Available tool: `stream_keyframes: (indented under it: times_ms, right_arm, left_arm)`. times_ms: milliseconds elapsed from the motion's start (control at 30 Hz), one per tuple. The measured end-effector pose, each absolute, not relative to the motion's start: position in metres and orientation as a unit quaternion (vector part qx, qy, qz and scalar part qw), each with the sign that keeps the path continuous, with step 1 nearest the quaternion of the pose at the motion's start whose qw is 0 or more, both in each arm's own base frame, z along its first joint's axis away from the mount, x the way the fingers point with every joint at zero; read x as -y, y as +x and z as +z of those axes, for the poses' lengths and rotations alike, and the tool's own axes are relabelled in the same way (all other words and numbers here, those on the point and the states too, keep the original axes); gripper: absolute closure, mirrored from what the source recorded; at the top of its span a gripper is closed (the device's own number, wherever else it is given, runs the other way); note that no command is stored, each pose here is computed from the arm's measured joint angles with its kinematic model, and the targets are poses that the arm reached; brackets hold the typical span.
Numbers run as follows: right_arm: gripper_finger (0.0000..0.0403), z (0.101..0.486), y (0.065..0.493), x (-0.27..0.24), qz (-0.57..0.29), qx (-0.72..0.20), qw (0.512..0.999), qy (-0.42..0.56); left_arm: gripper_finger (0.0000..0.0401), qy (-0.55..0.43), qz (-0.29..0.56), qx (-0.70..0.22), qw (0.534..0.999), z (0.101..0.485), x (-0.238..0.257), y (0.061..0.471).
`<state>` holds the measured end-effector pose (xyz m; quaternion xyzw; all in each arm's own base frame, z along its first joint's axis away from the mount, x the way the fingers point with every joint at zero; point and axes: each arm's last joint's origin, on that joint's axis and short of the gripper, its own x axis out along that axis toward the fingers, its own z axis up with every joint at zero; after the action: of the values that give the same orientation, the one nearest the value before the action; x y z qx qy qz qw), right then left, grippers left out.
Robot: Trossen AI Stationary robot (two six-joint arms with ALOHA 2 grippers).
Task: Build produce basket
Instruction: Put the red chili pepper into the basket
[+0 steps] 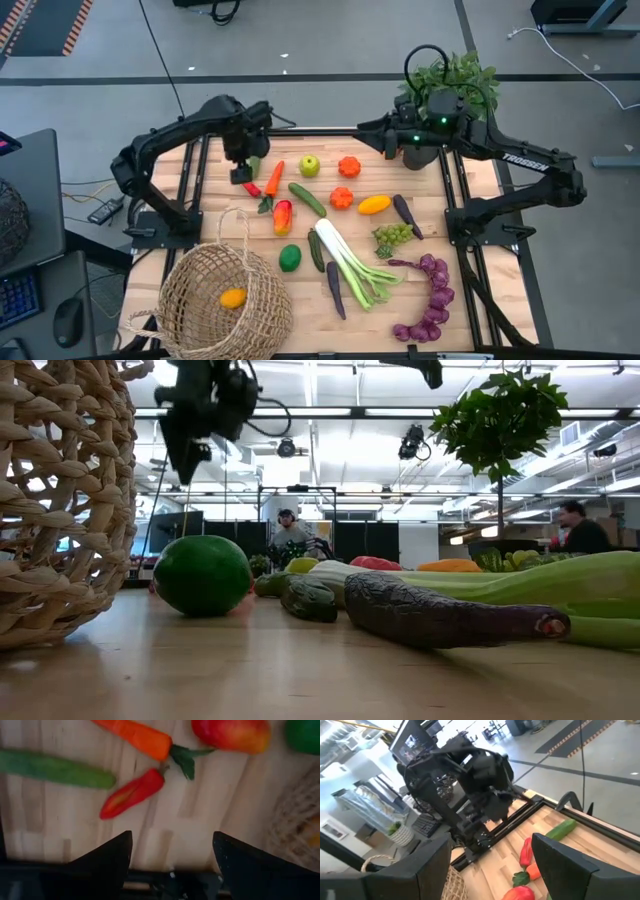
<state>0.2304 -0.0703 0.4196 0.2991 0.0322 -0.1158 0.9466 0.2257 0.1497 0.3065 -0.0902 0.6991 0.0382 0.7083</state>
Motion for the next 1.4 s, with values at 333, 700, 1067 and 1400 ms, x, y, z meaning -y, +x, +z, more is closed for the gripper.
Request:
stream_keyframes:
  times_ms: [333, 700, 1067, 1400]
  right_arm:
    - [0.0123, 0.41, 0.248, 0.055, -0.142, -0.051, 0.944, 0.292]
    - [0.0123, 0.398, 0.259, 0.056, -0.105, -0.093, 0.945, 0.294]
    - [0.0123, 0.397, 0.257, 0.058, 0.001, -0.126, 0.955, 0.269]
    - [0.0123, 0.397, 0.254, 0.059, 0.084, -0.142, 0.956, 0.243]
  left_arm:
    - [0.012, -0.179, 0.215, -0.681, 0.677, 0.277, -0.153, 0.226]
    - [0.012, -0.417, 0.429, -0.546, 0.586, 0.277, -0.149, 0.234]
    - [0.012, -0.548, 0.534, -0.419, 0.488, 0.247, -0.129, 0.249]
    - [0.012, -0.555, 0.631, -0.344, 0.419, 0.205, -0.107, 0.244]
